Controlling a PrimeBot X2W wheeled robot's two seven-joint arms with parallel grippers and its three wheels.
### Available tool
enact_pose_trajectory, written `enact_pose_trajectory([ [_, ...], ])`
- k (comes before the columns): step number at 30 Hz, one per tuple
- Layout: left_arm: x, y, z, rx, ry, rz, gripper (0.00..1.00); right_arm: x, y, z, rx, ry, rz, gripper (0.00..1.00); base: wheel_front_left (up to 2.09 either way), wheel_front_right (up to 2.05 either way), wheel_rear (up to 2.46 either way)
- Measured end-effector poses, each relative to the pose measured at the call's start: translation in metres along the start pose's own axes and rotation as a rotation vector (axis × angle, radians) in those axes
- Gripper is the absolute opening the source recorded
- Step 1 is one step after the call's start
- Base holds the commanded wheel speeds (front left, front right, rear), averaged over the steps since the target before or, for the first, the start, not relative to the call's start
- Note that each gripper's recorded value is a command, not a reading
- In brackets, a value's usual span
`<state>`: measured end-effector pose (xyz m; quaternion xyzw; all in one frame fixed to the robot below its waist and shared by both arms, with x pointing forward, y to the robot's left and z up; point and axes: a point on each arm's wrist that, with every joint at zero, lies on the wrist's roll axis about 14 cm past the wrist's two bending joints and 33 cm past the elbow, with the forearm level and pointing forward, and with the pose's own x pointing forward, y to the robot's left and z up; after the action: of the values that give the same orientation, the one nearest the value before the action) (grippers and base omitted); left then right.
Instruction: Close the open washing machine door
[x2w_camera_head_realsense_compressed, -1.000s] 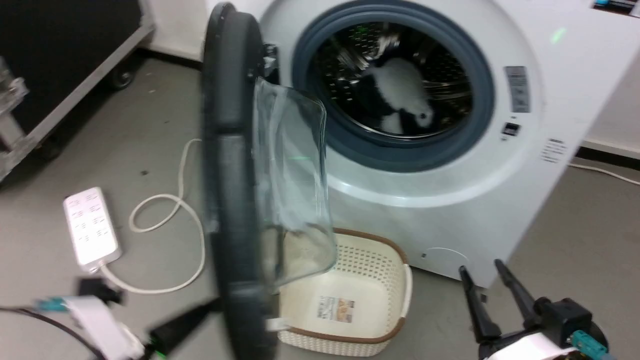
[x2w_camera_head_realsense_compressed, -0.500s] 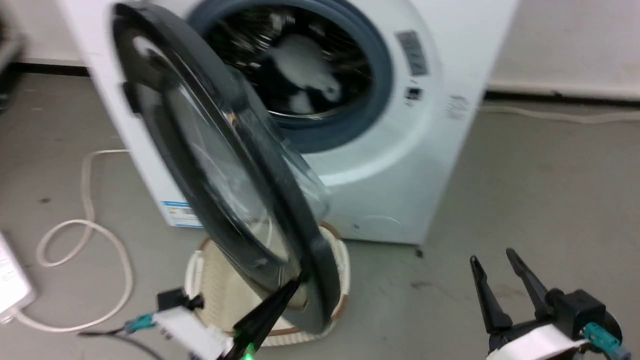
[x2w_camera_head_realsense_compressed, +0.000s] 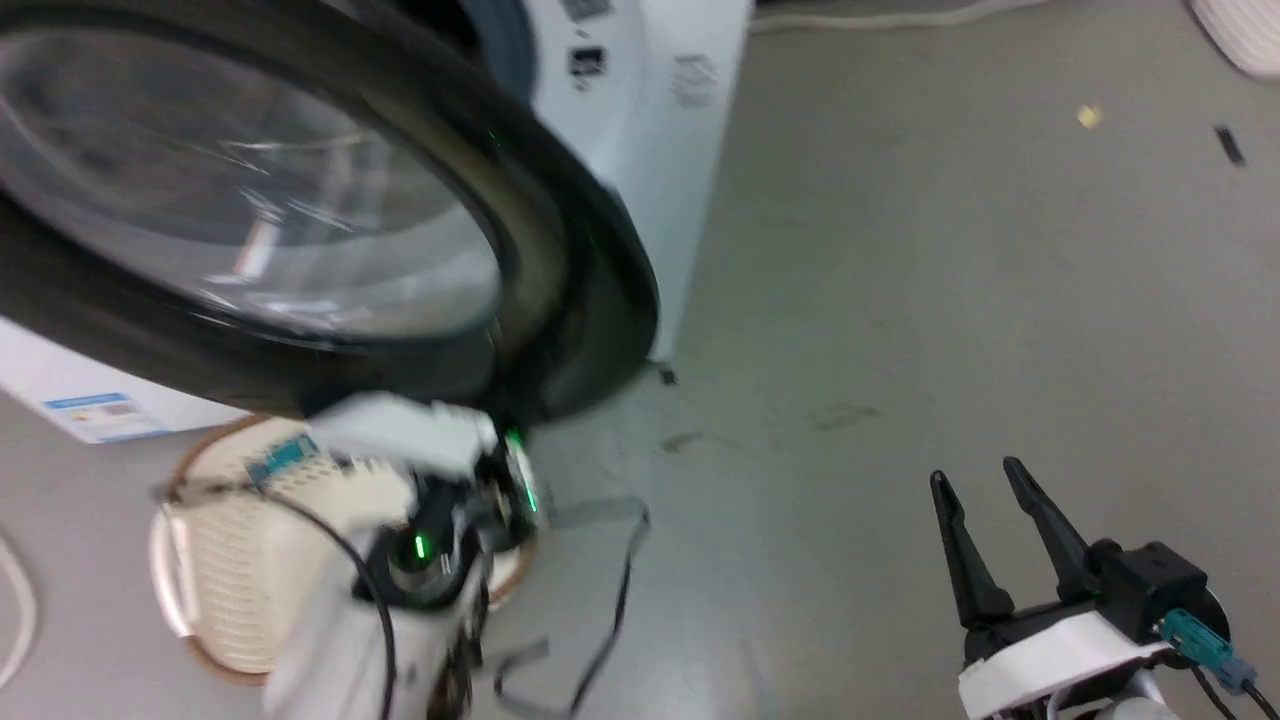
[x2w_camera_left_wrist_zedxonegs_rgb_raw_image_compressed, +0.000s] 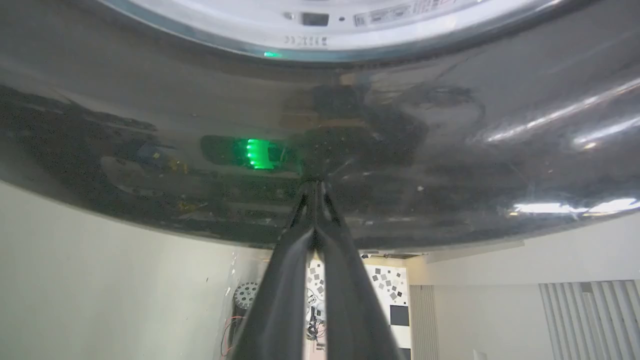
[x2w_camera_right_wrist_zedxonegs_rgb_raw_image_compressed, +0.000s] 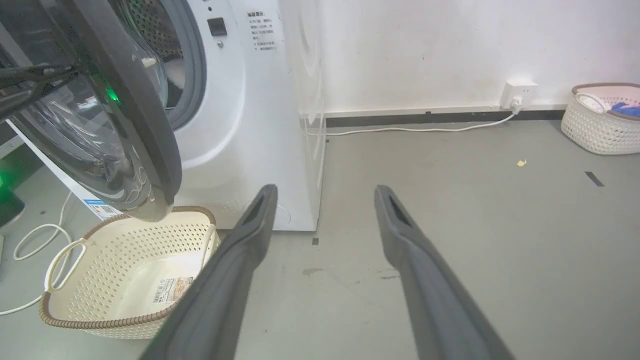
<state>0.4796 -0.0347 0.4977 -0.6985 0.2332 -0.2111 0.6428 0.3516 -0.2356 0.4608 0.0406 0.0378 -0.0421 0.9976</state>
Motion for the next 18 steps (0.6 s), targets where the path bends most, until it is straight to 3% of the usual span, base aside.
enact_pose_trajectory([
  [8, 0.063, -0.002, 0.009, -0.006, -0.076, -0.008, 0.0, -0.005, -0.015, -0.014, 0.006, 0.049, -0.066, 1.0, 0.0, 0.0, 0.0],
  [12, 0.059, -0.003, 0.012, 0.015, -0.089, 0.001, 0.0, 0.002, -0.009, -0.007, 0.011, 0.022, -0.047, 1.0, 0.0, 0.0, 0.0],
  [18, 0.025, -0.02, 0.014, 0.142, -0.102, -0.044, 0.0, 0.007, 0.01, 0.003, 0.027, -0.014, 0.014, 1.0, 0.0, 0.0, 0.0],
])
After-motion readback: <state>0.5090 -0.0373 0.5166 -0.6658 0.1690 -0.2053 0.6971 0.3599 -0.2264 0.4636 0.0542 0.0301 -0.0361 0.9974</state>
